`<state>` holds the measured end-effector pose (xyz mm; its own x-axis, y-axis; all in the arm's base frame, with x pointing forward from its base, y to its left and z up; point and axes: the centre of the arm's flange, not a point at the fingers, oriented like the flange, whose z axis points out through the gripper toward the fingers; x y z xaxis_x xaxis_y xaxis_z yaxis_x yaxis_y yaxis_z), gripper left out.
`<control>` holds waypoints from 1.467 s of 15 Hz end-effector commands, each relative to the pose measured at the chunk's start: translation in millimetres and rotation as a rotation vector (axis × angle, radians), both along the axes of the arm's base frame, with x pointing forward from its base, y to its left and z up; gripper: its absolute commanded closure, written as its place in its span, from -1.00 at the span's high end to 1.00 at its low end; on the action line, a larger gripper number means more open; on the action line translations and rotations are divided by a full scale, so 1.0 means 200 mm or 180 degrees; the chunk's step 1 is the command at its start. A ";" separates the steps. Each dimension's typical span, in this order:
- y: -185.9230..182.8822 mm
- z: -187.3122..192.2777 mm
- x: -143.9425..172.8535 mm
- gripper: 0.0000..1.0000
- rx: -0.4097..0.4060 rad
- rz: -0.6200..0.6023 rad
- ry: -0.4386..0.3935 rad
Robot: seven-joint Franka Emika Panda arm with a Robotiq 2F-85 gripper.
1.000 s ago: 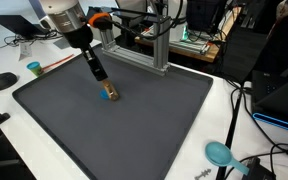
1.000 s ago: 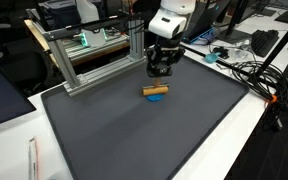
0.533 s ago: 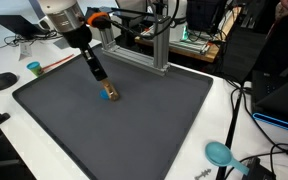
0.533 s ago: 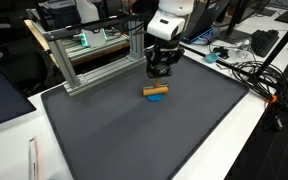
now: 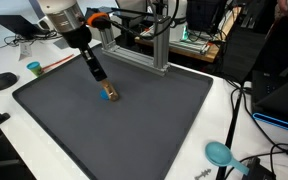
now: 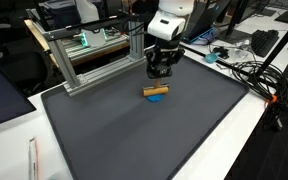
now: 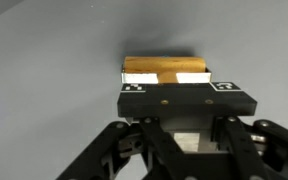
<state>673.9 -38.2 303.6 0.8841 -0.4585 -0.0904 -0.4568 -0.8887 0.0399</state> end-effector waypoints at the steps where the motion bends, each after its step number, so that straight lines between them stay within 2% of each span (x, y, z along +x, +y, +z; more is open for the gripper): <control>1: -0.02 -0.21 0.04 -0.55 0.0012 0.0014 -0.0124; 22: -0.03 -0.22 0.06 -0.55 -0.0052 0.0016 -0.0247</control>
